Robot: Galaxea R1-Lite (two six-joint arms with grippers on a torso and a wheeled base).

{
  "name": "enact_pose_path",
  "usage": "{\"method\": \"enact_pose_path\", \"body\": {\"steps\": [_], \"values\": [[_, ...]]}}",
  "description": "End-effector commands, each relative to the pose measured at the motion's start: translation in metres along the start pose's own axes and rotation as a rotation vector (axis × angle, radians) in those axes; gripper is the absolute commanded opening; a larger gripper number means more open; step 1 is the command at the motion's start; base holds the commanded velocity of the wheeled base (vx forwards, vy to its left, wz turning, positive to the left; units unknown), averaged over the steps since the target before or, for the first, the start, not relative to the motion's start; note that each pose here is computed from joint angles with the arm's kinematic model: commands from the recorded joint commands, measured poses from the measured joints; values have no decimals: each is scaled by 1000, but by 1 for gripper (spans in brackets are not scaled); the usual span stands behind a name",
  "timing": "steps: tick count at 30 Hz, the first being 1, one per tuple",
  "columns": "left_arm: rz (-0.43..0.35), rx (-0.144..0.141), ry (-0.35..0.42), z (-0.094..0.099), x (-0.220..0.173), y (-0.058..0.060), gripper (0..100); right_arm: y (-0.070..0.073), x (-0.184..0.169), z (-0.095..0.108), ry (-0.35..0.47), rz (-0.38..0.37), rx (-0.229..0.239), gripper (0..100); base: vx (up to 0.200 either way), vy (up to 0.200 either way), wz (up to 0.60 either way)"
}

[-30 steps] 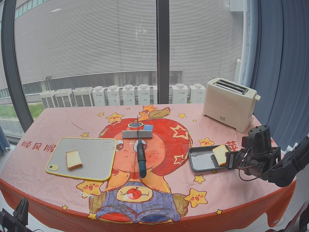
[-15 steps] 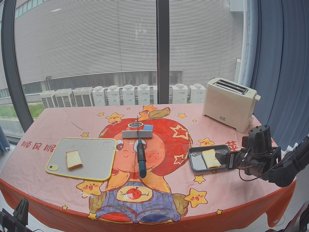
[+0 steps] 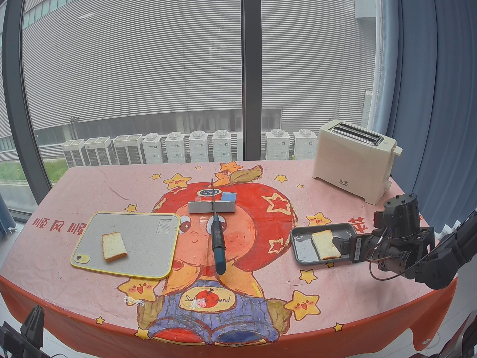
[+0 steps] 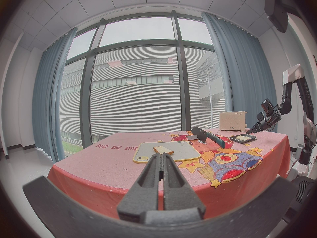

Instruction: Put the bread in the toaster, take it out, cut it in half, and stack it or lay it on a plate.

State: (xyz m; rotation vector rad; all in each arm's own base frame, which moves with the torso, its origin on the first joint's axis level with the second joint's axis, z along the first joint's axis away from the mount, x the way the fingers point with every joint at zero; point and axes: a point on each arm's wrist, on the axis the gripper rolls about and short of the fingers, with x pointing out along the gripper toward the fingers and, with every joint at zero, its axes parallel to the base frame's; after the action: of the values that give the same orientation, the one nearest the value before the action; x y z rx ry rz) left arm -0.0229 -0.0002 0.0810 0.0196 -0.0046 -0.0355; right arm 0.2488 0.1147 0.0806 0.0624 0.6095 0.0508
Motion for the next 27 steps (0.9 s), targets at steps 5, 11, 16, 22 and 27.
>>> {"method": "enact_pose_path", "body": {"steps": [5, 11, 16, 22, 27], "values": [[0, 0, 1, -5, 0, 0, 0, 2, -7, 3, -21, 17, -1, 100, 0, 0, 0], [0, 0, 1, -5, 0, 0, 0, 4, -22, 10, -61, 40, -2, 100, 0, 0, 0], [0, 0, 1, -5, 0, 0, 0, 5, -34, 15, -97, 56, 2, 100, 0, 0, 0], [0, 0, 3, -5, 0, 0, 0, 6, -43, 18, -122, 71, -8, 100, 0, 0, 0], [0, 0, 1, -5, 0, 0, 0, 5, -46, 19, -136, 64, -10, 100, 0, 0, 0]]}}
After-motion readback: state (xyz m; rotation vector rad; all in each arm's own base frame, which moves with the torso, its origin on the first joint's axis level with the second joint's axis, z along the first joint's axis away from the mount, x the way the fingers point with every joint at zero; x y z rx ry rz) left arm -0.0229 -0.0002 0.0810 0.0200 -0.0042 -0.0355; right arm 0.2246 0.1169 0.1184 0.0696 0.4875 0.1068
